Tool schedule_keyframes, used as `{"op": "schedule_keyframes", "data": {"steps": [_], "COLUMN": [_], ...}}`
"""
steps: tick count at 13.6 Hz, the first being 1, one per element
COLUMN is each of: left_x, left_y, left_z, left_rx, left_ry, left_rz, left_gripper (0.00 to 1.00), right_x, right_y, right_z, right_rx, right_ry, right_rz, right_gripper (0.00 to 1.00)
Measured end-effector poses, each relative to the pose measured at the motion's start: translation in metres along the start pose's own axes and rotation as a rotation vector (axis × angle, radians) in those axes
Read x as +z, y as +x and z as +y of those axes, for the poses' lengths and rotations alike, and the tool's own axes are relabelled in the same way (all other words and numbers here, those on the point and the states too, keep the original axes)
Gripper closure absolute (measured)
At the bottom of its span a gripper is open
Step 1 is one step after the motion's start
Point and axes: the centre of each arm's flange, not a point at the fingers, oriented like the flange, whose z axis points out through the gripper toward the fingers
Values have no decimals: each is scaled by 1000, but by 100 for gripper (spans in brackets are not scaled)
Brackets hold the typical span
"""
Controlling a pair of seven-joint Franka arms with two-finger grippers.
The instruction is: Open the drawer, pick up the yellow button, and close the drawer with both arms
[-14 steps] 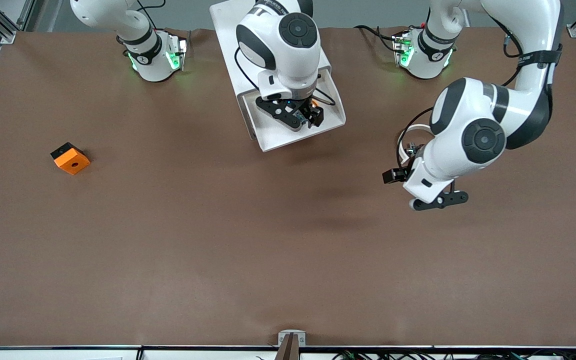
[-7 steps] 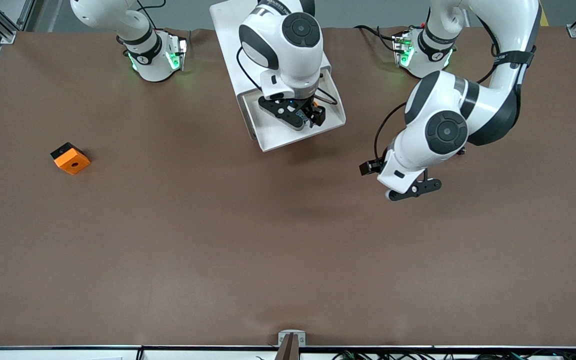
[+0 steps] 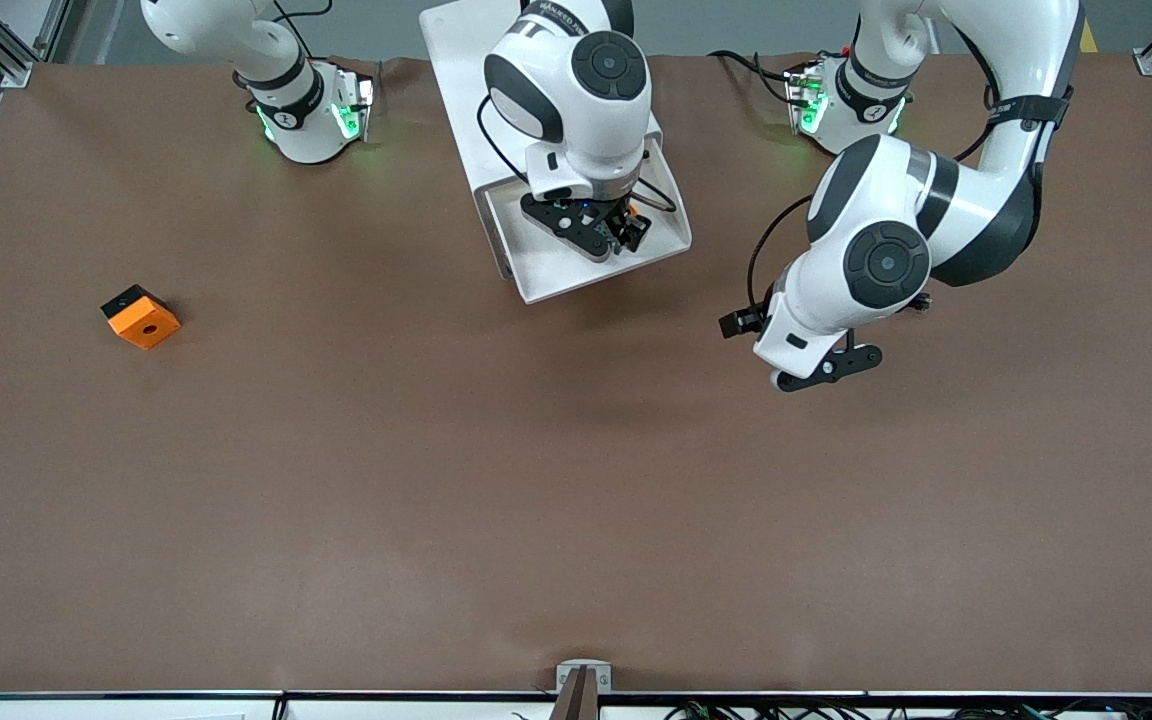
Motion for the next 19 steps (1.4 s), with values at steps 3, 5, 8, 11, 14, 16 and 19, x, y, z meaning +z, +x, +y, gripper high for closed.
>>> {"op": "schedule_keyframes", "data": {"steps": [3,5,8,11,14,16,19], "left_x": [-7,-16,-22,-21,-9,5,27], "left_y": [1,3,7,11,11,13,-4], "left_z": [1,3,7,12,23,31,65], "left_rx": [-1,-1,-4,-29,-115,-152,-152], "left_ry": [-9,-22,-34,-37,-62,-81,-87], "left_rz": [11,26,38,39,-7,-42,-45], "left_gripper": [0,0,0,0,0,0,0], "right_x": [2,3,2,-4,-35,-63,-110], "right_y": [0,1,2,7,34,67,141], "right_z": [0,-1,-2,-5,-6,0,29], "right_rx": [2,2,5,16,54,45,-58], "right_ry": [-3,-4,10,28,44,30,37], "right_rz": [0,0,2,5,0,-21,-36], "right_gripper": [32,36,59,59,59,59,59]}}
